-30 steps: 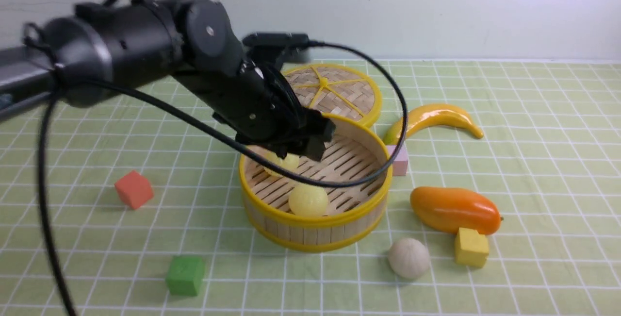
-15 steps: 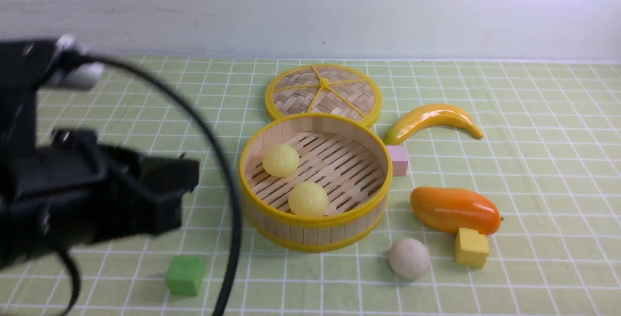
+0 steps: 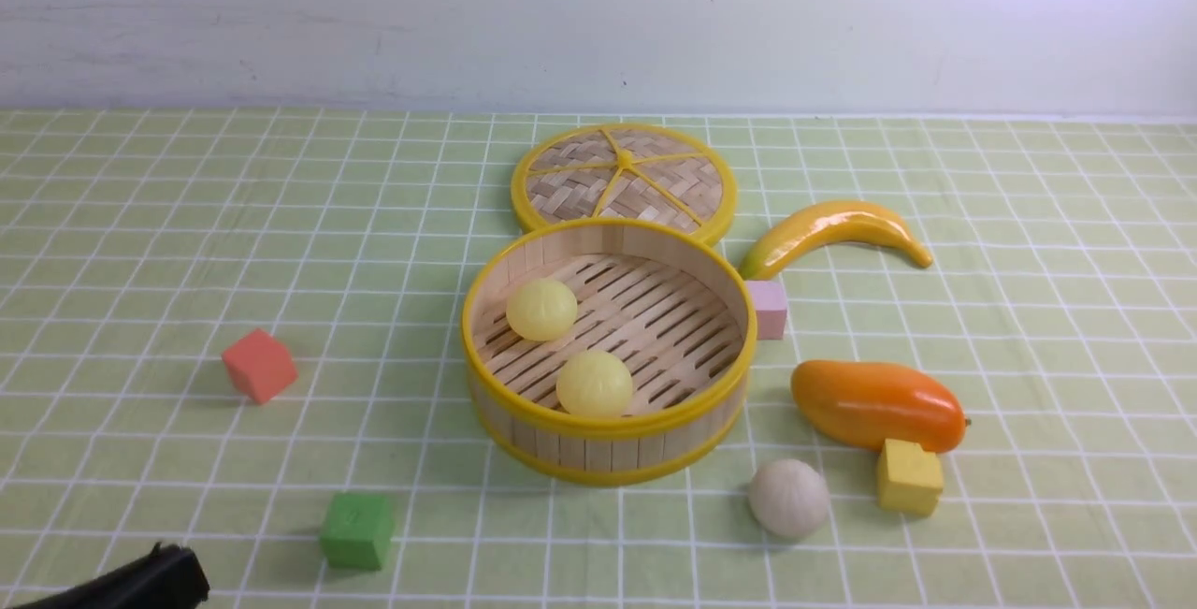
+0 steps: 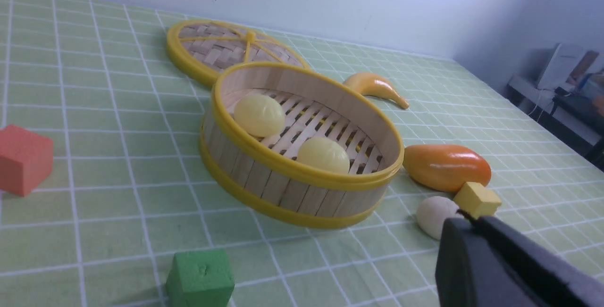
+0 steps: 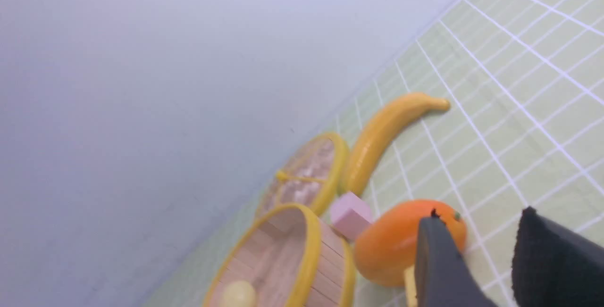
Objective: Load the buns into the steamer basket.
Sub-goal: Use the right arm to grab a steamed stuffed bun
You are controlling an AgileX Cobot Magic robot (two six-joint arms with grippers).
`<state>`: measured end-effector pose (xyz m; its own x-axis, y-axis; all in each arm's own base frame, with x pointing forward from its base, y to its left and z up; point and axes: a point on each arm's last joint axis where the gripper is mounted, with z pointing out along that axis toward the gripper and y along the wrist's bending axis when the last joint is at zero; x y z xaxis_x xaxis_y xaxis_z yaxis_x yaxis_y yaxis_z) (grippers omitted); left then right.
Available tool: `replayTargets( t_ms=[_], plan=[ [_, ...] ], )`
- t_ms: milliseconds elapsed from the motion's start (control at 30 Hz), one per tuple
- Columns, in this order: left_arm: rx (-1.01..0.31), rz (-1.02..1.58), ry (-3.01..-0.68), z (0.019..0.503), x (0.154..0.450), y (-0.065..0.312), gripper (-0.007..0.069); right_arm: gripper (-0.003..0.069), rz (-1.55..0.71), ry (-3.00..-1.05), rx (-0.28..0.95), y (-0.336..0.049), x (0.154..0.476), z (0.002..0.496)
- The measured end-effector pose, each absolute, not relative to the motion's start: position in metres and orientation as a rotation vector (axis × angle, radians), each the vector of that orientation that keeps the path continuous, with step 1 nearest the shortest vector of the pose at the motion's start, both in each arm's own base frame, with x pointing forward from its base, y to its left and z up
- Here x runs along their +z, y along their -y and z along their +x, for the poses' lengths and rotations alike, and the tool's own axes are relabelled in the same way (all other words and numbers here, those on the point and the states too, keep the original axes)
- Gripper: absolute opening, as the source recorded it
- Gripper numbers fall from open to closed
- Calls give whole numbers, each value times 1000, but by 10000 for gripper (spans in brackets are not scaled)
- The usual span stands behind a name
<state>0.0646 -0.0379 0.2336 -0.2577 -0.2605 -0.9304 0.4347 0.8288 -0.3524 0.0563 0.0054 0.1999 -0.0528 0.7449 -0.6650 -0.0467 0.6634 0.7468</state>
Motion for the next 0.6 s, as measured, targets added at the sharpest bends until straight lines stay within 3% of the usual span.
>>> replayTargets(
  t_ms=[67,167,267,367,600],
  plan=[
    [-657,138,-1736,64,223,38,-13,218,614,-1513,761,-8,212,54],
    [-652,143,-1770,64,214,38,-13,184,529,-1601,737,-14,238,52],
    [-649,153,-1814,63,204,38,-13,127,286,-1847,573,-22,281,61],
    [-647,161,-1845,62,198,39,-13,85,93,-2081,468,-27,303,85],
    [-648,169,-1868,61,194,39,-13,64,-27,-2531,473,-35,303,173]
  ],
)
